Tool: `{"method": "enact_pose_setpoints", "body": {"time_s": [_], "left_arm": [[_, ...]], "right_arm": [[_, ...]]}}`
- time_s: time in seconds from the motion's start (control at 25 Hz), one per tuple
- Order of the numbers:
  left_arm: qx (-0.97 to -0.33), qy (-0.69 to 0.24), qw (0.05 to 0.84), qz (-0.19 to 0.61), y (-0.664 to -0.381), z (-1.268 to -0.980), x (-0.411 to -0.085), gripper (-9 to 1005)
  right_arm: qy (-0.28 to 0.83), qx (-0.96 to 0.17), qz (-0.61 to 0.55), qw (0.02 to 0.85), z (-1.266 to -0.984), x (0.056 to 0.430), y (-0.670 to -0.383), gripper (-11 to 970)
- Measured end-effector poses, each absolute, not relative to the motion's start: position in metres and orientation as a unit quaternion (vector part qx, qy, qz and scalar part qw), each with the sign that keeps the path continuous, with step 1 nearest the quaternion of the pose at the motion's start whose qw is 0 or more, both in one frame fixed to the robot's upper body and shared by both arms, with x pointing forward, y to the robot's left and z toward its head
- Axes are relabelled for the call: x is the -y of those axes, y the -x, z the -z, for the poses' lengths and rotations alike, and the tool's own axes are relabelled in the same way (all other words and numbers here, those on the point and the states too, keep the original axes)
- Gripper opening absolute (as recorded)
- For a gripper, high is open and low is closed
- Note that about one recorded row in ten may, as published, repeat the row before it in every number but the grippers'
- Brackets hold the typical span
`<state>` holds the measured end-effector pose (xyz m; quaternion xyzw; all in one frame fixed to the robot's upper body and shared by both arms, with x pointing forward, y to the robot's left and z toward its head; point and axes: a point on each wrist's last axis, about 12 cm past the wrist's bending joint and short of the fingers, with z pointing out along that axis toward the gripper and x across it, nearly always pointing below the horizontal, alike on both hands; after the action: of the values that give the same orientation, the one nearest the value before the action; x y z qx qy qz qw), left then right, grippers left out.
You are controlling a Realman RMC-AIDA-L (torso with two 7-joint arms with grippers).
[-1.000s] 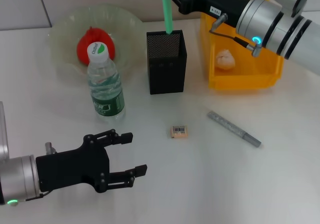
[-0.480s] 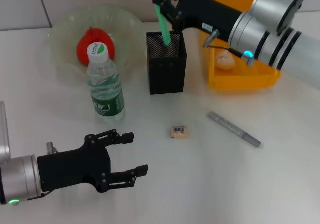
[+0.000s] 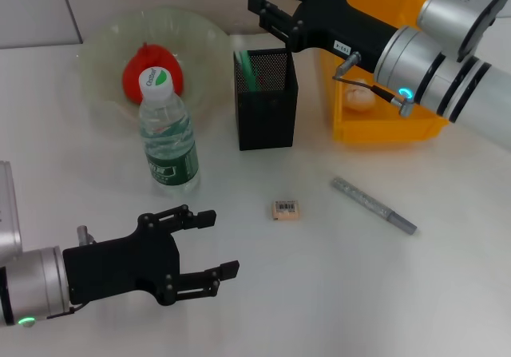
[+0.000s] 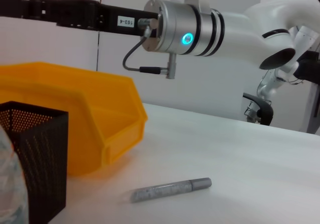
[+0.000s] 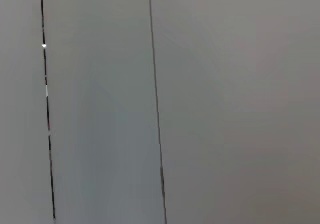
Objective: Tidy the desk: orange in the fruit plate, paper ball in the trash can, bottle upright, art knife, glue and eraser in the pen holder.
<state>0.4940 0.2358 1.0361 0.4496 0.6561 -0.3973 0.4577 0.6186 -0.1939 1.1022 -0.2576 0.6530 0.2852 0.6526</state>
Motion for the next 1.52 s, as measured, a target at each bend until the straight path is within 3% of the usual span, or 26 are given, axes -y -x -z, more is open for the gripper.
{"method": "enact_pose_setpoints", "body": {"time_s": [0.2, 0.44, 0.72, 0.76, 0.96, 1.08, 1.24, 1.52], "left_arm": [[-0.66, -0.445, 0.459, 0.395, -0.493, -1.035, -0.237, 806], [-0.66, -0.436, 0.468, 0.394, -0.493, -1.036, -0.24, 805], [-0.661, -0.433, 0.47, 0.393, -0.492, -1.035, -0.241, 804], [-0.661, -0.433, 0.47, 0.393, -0.491, -1.035, -0.241, 804], [-0.661, -0.432, 0.471, 0.393, -0.491, -1.035, -0.241, 803], [-0.662, -0.431, 0.472, 0.392, -0.492, -1.035, -0.241, 803], [-0.662, -0.425, 0.477, 0.391, -0.492, -1.036, -0.243, 803], [-0.669, -0.409, 0.487, 0.385, -0.49, -1.035, -0.25, 802]], "right_arm": [[0.225, -0.647, -0.327, 0.65, -1.114, 0.202, -0.617, 478], [0.24, -0.645, -0.368, 0.625, -1.152, 0.218, -0.606, 710], [0.284, -0.703, -0.4, 0.515, -1.182, 0.244, -0.586, 774], [0.305, -0.731, -0.397, 0.464, -1.192, 0.252, -0.581, 773], [0.36, -0.787, -0.353, 0.356, -1.214, 0.258, -0.578, 772], [0.428, -0.814, -0.285, 0.268, -1.237, 0.245, -0.581, 772], [0.479, -0.814, -0.244, 0.219, -1.251, 0.222, -0.586, 771], [0.578, -0.798, -0.121, 0.124, -1.24, 0.163, -0.592, 769]]}}
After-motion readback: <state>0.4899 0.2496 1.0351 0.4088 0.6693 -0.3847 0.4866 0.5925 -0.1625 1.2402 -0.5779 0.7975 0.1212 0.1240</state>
